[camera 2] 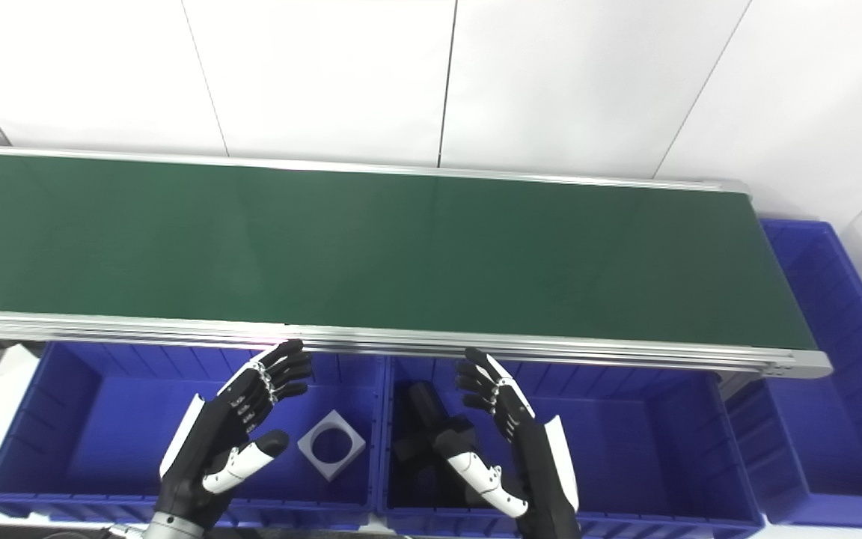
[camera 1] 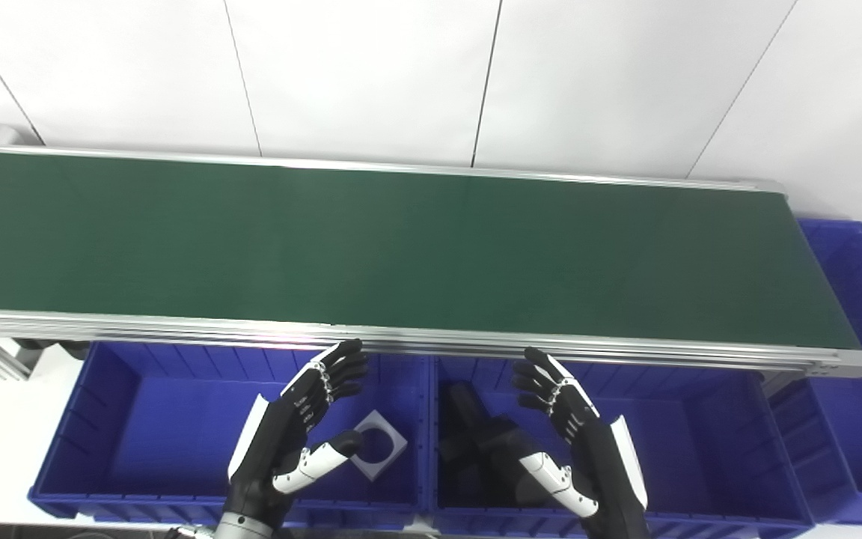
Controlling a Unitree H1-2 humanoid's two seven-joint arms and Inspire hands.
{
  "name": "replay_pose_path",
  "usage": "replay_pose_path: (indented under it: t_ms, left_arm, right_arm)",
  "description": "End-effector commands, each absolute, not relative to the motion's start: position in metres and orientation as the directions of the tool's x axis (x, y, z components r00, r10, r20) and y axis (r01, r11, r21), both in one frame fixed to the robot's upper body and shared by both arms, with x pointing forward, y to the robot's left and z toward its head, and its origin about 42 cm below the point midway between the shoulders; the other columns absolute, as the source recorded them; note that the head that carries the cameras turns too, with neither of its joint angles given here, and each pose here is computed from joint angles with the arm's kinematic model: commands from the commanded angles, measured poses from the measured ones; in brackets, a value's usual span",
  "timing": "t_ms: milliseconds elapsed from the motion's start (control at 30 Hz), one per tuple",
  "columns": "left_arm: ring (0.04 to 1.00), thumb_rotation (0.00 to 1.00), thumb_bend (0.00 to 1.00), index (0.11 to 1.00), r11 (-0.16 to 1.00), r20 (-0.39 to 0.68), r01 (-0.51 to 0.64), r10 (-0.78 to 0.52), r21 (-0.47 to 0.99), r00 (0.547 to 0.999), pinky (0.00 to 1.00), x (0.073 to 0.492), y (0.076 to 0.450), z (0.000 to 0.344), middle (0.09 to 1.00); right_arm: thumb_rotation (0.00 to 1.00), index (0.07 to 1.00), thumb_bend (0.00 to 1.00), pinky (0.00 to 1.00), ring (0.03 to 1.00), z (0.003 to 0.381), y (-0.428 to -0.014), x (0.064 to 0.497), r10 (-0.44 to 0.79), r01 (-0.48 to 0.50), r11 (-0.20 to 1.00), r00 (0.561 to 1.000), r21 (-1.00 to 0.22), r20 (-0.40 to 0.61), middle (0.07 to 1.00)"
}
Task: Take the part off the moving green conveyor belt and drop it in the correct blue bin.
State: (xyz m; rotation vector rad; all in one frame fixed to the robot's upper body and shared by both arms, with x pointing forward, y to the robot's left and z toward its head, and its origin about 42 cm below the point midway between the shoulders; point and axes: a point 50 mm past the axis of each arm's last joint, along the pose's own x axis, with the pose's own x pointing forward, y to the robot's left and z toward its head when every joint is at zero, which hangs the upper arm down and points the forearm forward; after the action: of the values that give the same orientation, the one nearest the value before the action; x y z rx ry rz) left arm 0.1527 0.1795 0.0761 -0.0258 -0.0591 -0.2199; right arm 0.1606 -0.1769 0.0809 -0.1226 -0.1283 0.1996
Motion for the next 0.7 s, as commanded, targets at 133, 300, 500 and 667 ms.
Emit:
replay_pose_path:
  t_ms: [133, 300, 500, 667]
  left_arm:
    - [0.822, 0.58, 0.86, 0.842, 0.974, 0.133, 0.224, -0.219, -0.021, 0.967, 0.79, 0.1564, 0.1807, 0.0835, 0.831]
    - [0.823, 0.57, 0.86, 0.841, 0.974, 0.135, 0.225, -0.220, -0.022, 0.966, 0.79, 0.1568, 0.1803, 0.0821, 0.830]
    - [0.826, 0.55, 0.85, 0.838, 0.975, 0.134, 0.222, -0.217, -0.023, 0.967, 0.79, 0.1571, 0.1793, 0.0794, 0.829]
    - [0.829, 0.54, 0.85, 0.842, 0.975, 0.138, 0.222, -0.217, -0.019, 0.966, 0.80, 0.1567, 0.1790, 0.0777, 0.831]
  right_arm:
    - [0.56, 0.872, 0.65, 0.75, 0.801, 0.0919, -0.1749, 0.1653, 0.206, -0.184, 0.975, 0.956, -0.120, 0.208, 0.824]
    - [0.55, 0.872, 0.67, 0.75, 0.803, 0.0909, -0.1748, 0.1655, 0.207, -0.186, 0.976, 0.956, -0.115, 0.207, 0.829]
    - [0.55, 0.875, 0.68, 0.76, 0.803, 0.0906, -0.1746, 0.1655, 0.209, -0.187, 0.975, 0.955, -0.120, 0.210, 0.827]
    - [0.54, 0.876, 0.68, 0.76, 0.806, 0.0897, -0.1745, 0.1654, 0.212, -0.190, 0.975, 0.954, -0.120, 0.211, 0.830]
